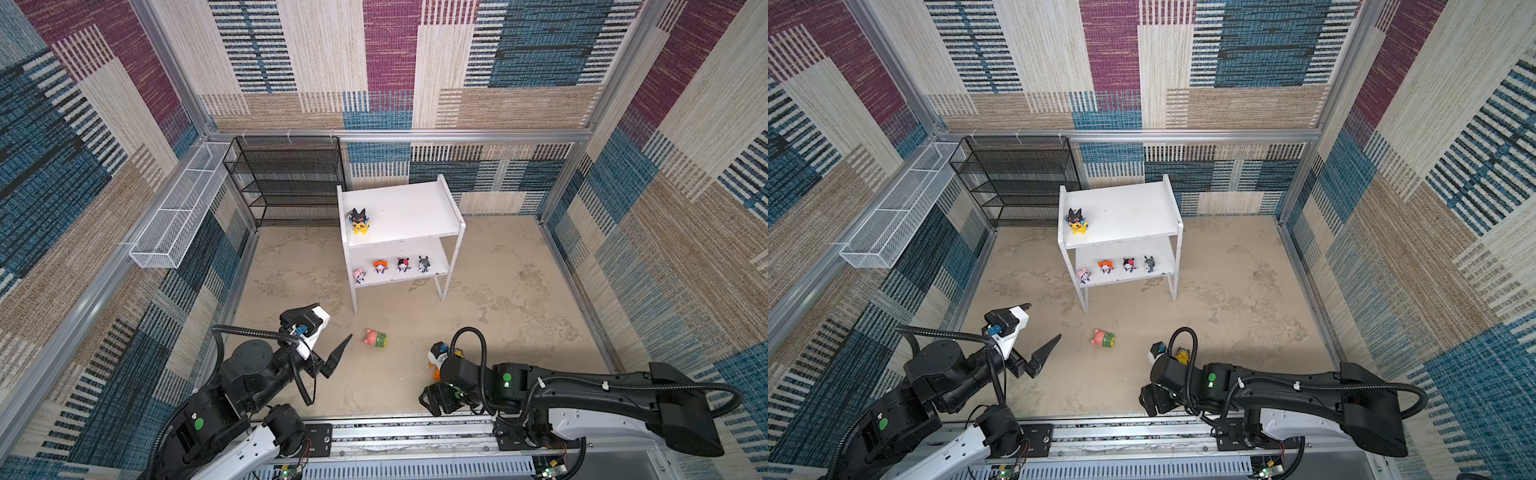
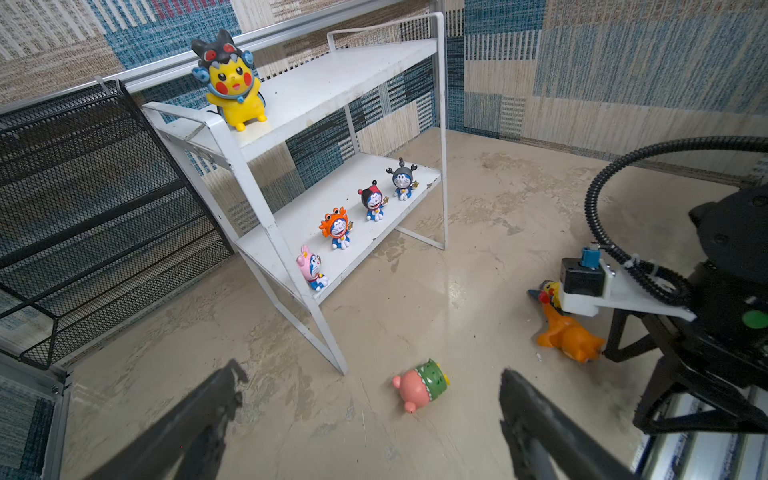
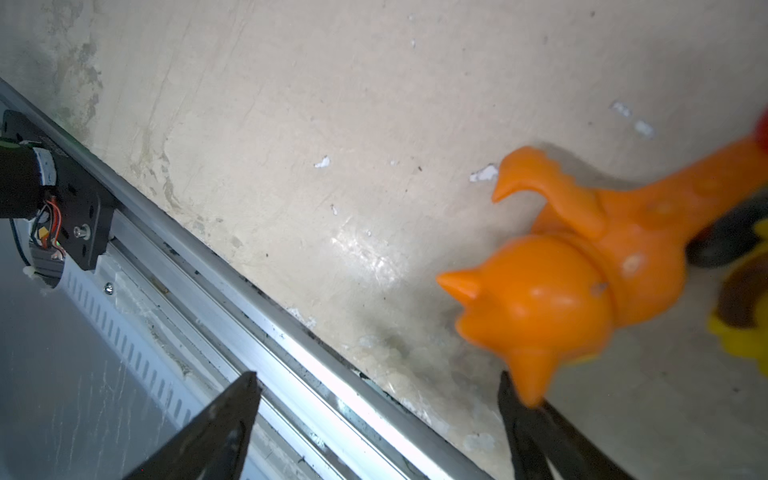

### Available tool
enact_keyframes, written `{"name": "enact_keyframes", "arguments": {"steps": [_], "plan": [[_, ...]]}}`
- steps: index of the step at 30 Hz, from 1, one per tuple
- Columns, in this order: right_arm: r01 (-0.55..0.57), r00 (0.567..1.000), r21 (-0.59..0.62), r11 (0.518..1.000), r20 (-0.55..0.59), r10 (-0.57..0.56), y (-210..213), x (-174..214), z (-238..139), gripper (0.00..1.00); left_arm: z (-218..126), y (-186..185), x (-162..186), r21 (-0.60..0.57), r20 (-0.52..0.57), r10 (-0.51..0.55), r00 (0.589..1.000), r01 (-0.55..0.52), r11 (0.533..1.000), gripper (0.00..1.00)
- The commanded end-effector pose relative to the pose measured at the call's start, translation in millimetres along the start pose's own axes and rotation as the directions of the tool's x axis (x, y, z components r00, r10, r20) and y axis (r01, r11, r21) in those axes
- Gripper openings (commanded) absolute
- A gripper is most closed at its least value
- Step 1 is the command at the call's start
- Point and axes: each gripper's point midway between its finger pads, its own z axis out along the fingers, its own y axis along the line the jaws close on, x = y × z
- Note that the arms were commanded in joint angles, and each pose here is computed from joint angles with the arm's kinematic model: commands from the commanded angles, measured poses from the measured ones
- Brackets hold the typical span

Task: Place and organize the plastic toys onto the shelf
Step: 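Lower the right gripper over the orange figure lying beside the floor Pikachu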

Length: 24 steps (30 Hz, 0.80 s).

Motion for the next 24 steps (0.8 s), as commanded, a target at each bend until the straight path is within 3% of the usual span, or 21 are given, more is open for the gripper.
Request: {"name": "enact_keyframes", "arguments": {"steps": [1,10,16,20,24], "plan": [[0.018,0.999,-0.007,1.000,0.041,-0.018,-1.6,-3.9,-2.9,0.91,-0.9,0.0,-5.9,0.004,0.025,-0.012,1.000,0.012,1.000,0.99],[-0.002,0.982,0.060,0.998,0.188,-0.009,-11.5,-39.3,-29.5,0.91,3.1,-2.1,-6.6,0.019,0.022,-0.019,1.000,0.018,1.000,0.99],[-0.031,0.963,0.058,0.998,0.270,0.015,-22.6,-74.7,-36.7,0.76,2.5,-2.2,-6.4,0.021,0.023,-0.023,0.999,0.023,1.000,0.99],[-0.026,0.959,0.070,0.997,0.284,0.005,-29.0,-77.9,-39.2,0.73,2.4,-1.2,-6.3,0.016,0.026,-0.024,0.999,0.024,1.000,0.99],[-0.027,0.962,0.055,0.998,0.272,0.011,-30.2,-75.9,-37.2,0.62,3.3,-6.7,-7.3,0.049,0.021,-0.027,0.999,0.026,0.998,0.99]]}}
